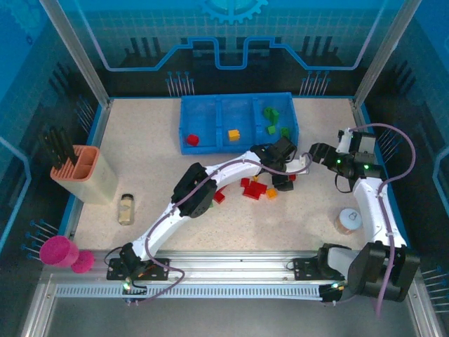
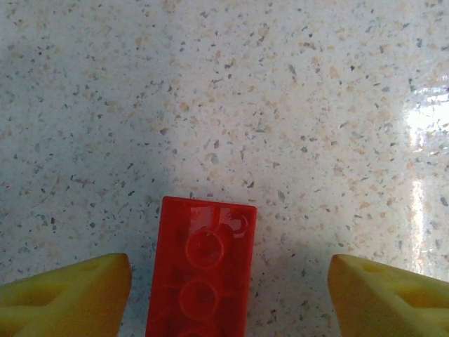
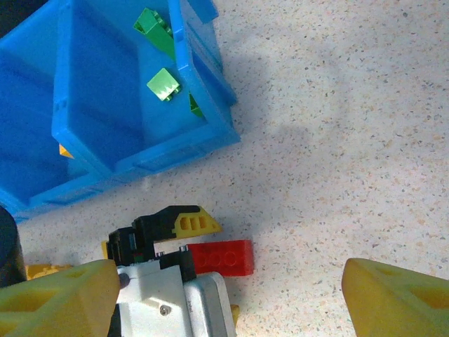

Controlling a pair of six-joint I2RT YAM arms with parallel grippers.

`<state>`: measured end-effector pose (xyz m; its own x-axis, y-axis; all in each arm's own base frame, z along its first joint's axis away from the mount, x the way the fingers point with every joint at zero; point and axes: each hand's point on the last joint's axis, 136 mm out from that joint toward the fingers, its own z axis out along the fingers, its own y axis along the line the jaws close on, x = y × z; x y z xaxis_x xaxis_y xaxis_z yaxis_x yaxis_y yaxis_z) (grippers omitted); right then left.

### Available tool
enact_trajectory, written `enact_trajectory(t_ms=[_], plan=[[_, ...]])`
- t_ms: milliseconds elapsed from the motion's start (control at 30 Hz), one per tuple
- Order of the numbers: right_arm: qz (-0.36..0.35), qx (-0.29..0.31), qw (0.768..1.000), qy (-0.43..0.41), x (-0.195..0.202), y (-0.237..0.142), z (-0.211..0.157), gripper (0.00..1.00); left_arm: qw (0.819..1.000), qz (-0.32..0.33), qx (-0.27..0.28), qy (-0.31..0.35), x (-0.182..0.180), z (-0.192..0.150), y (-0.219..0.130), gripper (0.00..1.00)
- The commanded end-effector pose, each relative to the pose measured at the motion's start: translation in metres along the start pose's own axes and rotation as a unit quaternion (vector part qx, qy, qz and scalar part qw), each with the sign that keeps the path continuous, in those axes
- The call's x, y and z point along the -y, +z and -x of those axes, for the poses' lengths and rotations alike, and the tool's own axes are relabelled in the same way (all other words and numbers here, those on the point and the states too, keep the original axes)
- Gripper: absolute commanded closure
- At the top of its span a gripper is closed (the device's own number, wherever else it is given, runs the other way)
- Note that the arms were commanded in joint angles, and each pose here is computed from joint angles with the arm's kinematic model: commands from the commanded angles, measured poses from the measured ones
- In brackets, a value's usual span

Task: Sort the legos into containers by color
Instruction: Pick up the lego from the middle-right of the table, then place the lego in the container.

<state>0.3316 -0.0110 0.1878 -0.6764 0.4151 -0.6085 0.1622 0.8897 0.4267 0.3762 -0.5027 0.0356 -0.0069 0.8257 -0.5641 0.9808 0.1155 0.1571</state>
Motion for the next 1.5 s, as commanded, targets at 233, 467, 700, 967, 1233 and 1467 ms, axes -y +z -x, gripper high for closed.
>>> enact_trajectory(t_ms=[233,467,700,967,1233,1467], plan=[[0.006,0.009,1.000,0.018,0.006,0.002,0.007,0.16,0.999,-0.020,-0.048,0.003,0.021,-0.021,0.015,0.43],[-0.013,0.007,1.000,0.025,0.018,0.003,0.006,0.16,0.997,-0.027,-0.070,-0.006,0.028,-0.035,0.017,0.63],[-0.013,0.022,0.998,0.062,0.042,0.002,0.004,0.15,0.999,-0.029,-0.031,-0.034,0.025,-0.033,-0.008,0.72],[0.003,0.000,0.998,0.063,0.037,0.013,-0.001,0.15,0.995,0.053,0.049,-0.073,-0.021,-0.002,-0.102,0.74],[-0.001,-0.045,0.999,-0.029,0.010,0.031,-0.012,0.23,0.961,0.165,0.113,-0.192,-0.106,-0.027,-0.208,0.76],[-0.007,-0.070,0.995,-0.066,-0.005,0.043,-0.015,0.21,0.882,0.289,0.109,-0.356,-0.198,-0.107,-0.275,0.76]])
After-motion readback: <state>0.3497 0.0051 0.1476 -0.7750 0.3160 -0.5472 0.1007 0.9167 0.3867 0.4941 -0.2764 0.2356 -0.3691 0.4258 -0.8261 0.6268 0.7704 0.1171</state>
